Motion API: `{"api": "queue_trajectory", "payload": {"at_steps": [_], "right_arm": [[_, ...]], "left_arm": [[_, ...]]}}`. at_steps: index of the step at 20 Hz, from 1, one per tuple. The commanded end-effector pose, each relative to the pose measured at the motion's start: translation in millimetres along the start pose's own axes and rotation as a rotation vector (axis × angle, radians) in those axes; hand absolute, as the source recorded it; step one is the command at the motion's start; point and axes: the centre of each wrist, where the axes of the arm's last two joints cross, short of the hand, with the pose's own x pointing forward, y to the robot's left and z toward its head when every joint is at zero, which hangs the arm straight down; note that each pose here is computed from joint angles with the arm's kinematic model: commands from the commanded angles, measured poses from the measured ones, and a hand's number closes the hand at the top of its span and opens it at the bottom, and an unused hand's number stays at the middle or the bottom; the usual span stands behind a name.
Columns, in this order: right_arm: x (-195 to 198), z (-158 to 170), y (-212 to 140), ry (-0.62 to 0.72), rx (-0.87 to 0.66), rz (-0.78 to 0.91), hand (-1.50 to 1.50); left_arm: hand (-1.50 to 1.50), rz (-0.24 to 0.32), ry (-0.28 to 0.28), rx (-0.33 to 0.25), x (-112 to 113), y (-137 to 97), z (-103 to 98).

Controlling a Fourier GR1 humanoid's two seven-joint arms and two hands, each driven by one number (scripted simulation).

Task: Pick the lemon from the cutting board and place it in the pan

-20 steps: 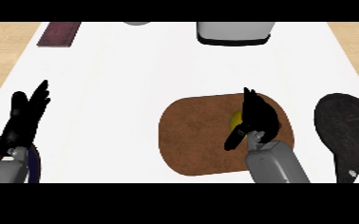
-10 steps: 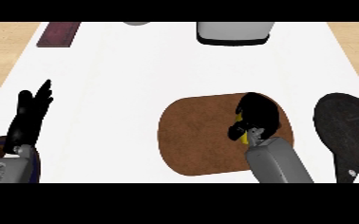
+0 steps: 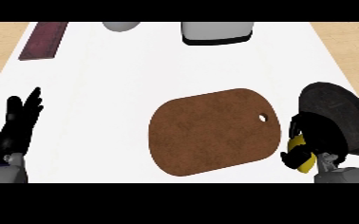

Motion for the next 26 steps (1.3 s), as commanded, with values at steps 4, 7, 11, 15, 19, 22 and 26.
{"api": "queue_trajectory", "payload": {"at_steps": [4,7,11,15,19,22,26], "right_arm": [[-125.7,6.6,-43.3,-0.137,-0.09,0.009,1.5],[-149.2,13.5,-77.7,-0.265,-0.298,-0.012,1.5],[-187.7,21.6,-102.1,-0.406,-0.491,-0.138,1.5],[-249.7,38.4,-106.3,-0.512,-0.547,-0.219,1.5],[-314.9,54.8,-110.7,-0.541,-0.589,-0.308,1.5],[-346.4,52.7,-84.8,-0.495,-0.572,-0.417,1.5],[-341.3,23.1,-92.8,-0.514,-0.518,-0.48,1.5]], "left_arm": [[0.0,0.018,0.039,0.052,-11.0,18.9,4.1],[0.0,0.008,0.043,0.071,-17.2,20.7,7.0],[0.0,0.02,0.048,0.06,-21.8,19.2,9.0],[0.0,0.015,0.019,0.045,-14.6,13.6,7.7],[0.0,0.015,-0.024,-0.022,7.4,3.6,-1.6],[0.0,-0.017,-0.044,-0.039,3.3,-11.1,0.9],[0.0,-0.017,-0.07,-0.056,28.1,-15.2,-5.6]]}}
